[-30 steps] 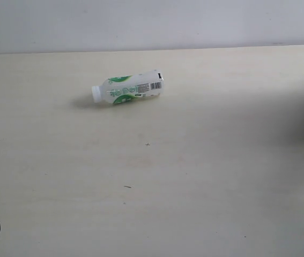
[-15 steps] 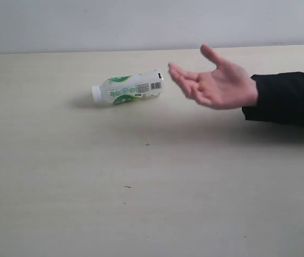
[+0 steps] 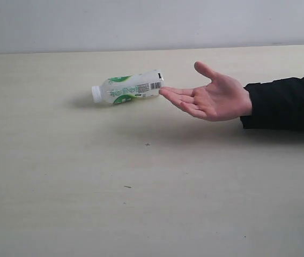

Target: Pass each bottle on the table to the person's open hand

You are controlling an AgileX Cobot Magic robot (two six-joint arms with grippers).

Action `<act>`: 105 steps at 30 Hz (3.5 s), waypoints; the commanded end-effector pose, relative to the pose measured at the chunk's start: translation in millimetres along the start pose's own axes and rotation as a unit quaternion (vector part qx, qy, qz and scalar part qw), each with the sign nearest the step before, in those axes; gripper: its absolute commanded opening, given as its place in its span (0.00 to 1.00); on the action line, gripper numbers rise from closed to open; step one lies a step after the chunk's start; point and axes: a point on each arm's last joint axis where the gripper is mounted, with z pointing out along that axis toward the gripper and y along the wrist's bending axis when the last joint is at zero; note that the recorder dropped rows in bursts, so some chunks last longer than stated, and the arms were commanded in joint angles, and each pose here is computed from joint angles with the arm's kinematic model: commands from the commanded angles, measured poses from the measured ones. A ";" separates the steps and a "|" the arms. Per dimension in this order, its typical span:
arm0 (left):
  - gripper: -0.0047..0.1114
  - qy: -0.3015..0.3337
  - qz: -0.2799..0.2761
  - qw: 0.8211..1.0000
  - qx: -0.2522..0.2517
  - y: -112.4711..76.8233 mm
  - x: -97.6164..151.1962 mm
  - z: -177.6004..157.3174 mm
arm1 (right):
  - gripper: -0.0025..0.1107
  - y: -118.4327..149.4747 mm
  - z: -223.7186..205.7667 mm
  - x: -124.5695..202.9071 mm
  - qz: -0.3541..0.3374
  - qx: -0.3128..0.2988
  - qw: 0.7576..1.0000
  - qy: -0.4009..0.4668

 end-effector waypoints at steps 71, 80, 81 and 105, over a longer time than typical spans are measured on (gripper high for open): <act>0.75 0.521 0.408 0.744 0.093 128.4 128.7 374.3 | 0.03 0.1 0.1 0.2 -0.004 0.000 1.000 -0.006; 0.75 0.521 0.405 0.746 0.089 132.6 131.3 374.5 | 0.03 0.1 0.1 0.2 -0.004 0.000 1.000 -0.006; 0.75 0.524 0.404 0.744 0.091 133.1 135.0 374.7 | 0.03 0.1 0.1 0.2 -0.004 0.000 1.000 -0.006; 0.05 0.593 0.345 0.723 0.079 137.4 170.0 368.0 | 0.03 0.1 0.1 0.2 -0.004 0.000 1.000 -0.006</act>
